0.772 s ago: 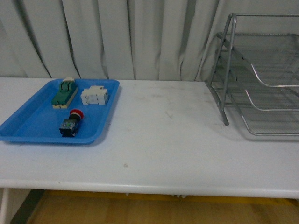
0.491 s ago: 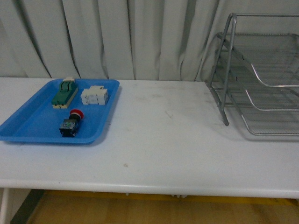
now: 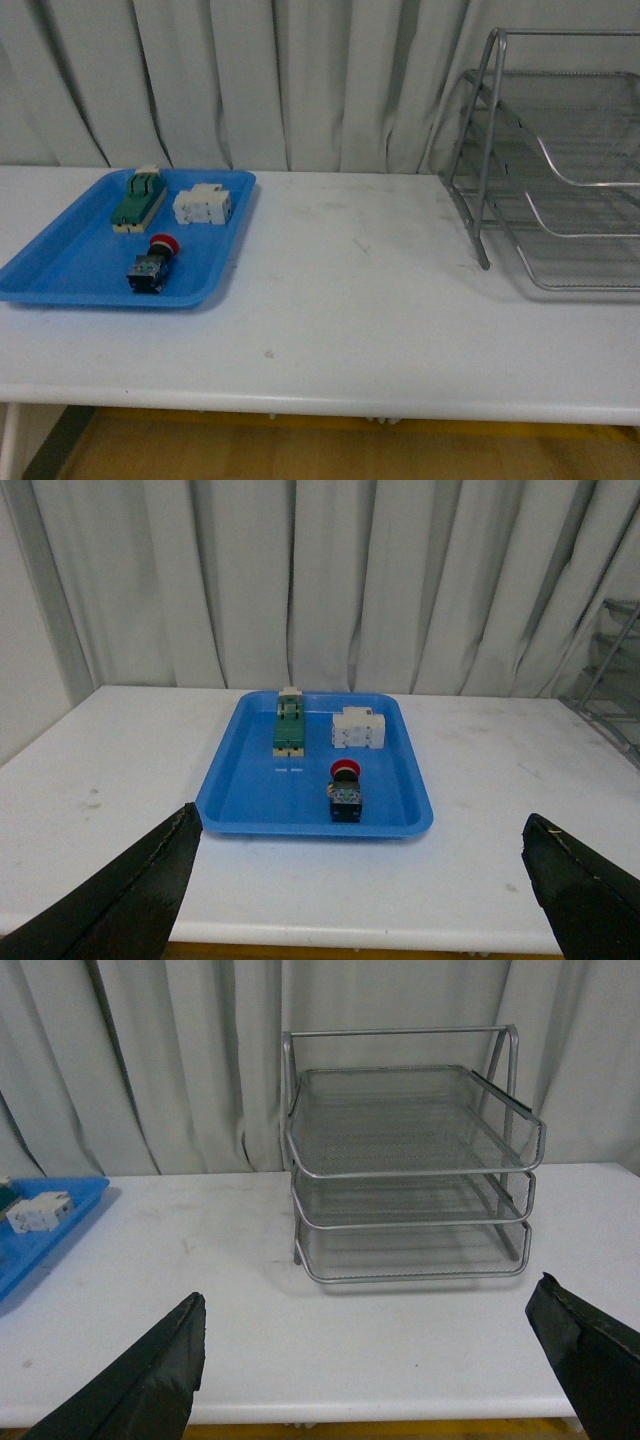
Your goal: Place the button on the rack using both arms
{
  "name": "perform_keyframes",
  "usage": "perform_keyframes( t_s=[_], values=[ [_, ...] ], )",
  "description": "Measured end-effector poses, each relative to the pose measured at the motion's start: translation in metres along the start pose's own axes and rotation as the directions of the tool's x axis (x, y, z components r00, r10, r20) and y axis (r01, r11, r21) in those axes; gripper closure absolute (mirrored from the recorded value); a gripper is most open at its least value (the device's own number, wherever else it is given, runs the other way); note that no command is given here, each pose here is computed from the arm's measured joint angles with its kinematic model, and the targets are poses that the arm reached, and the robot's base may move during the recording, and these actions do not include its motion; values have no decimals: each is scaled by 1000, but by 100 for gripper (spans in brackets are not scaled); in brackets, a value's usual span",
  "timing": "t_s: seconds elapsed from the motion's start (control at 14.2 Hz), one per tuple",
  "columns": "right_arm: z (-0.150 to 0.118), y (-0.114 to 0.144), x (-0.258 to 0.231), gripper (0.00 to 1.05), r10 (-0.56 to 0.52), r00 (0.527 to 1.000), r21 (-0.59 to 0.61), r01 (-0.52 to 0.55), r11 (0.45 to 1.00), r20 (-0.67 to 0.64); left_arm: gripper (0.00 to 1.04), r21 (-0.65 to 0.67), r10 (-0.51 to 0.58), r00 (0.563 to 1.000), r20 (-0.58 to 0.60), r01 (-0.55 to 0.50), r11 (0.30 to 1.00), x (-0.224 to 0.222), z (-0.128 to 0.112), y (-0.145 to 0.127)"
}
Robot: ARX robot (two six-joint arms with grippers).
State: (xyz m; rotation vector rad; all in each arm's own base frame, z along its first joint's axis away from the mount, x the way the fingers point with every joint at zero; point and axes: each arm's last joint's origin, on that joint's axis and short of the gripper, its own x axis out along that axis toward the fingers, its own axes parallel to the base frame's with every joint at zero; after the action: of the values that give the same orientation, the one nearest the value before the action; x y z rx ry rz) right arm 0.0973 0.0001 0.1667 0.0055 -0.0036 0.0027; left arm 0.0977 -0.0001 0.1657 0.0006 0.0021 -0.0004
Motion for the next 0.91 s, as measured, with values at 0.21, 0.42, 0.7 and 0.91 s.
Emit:
perform_keyframes(
  t_s=[0.21,0.42,0.7,0.91],
  values=[
    [0,0,0,6,0,1000,0,0,1000,0,7,0,0,1000,0,0,1000,0,0,0],
    [0,0,0,6,0,1000,0,0,1000,0,7,0,0,1000,0,0,1000,0,0,0],
    [0,0,0,6,0,1000,0,0,1000,0,7,0,0,1000,0,0,1000,0,0,0],
    [7,-10,11,6,90,996,95,-88,992,-23,7,0,-1,1000,0,1,1000,0,0,0]
  ],
)
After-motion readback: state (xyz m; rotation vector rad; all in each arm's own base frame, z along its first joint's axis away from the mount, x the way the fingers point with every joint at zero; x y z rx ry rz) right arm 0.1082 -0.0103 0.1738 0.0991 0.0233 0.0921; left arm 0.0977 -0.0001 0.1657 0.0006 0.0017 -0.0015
